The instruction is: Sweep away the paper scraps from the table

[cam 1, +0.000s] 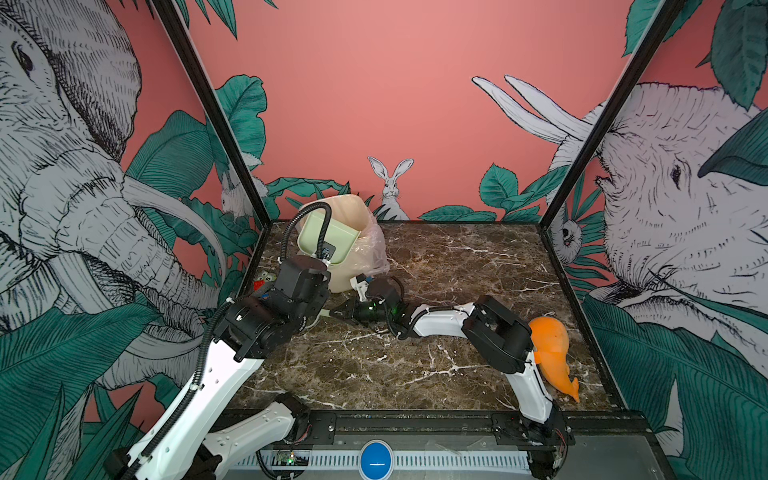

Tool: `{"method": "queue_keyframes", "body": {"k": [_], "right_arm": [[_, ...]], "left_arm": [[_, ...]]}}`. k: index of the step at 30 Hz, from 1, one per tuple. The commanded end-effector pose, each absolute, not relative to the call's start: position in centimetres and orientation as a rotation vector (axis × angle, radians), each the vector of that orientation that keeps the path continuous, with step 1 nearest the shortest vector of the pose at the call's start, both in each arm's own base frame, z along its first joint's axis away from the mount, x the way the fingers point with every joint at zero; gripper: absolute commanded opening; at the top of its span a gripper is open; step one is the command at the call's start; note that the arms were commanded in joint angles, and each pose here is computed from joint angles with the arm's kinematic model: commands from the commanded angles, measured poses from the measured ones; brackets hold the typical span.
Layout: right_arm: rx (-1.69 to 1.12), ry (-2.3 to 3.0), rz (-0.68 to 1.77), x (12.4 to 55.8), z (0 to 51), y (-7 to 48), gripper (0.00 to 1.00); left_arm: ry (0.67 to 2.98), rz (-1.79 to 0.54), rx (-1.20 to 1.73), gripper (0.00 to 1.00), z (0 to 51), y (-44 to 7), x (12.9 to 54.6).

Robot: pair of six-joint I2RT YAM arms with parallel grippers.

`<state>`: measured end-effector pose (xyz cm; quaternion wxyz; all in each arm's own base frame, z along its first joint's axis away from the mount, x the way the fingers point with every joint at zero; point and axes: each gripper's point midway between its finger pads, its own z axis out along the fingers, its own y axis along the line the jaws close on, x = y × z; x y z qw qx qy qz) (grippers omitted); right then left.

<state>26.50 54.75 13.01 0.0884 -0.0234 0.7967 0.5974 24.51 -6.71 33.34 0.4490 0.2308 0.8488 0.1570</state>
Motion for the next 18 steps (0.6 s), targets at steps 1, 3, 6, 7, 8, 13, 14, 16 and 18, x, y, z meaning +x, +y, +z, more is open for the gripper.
{"method": "queue_keyframes", "body": {"k": [1,3,6,7,8,13,14,16,18], "right_arm": [[0.13,2.294,1.86,28.3,14.6,55.9,0.0],[0.156,2.299,1.847,28.8,14.2,56.1,0.0],[0.214,2.324,1.801,29.2,13.1,55.8,0.0],[0.23,2.329,1.791,29.3,12.8,55.7,0.0],[0.244,2.336,1.773,29.5,12.5,55.6,0.0],[0.278,2.345,1.73,30.3,11.8,55.8,0.0],[0.287,2.352,1.725,30.4,11.6,55.9,0.0],[0.303,2.363,1.714,30.5,11.3,56.0,0.0],[0.323,2.381,1.687,30.6,10.9,55.8,0.0]], "left_arm": [[2.094,0.385,0.57,0.1,33.3,-6.7,24.4],[2.092,0.384,0.567,0.1,33.4,-6.6,24.3],[2.092,0.387,0.57,0.1,33.5,-6.6,24.3],[2.093,0.386,0.57,0.1,33.5,-6.6,24.3],[2.094,0.389,0.572,0.1,33.5,-6.6,24.3],[2.097,0.392,0.574,0.1,33.5,-6.5,24.3],[2.098,0.392,0.575,0.1,33.4,-6.6,24.3],[2.099,0.386,0.572,0.1,33.4,-6.6,24.3],[2.101,0.381,0.572,0.1,33.4,-6.7,24.2]]}}
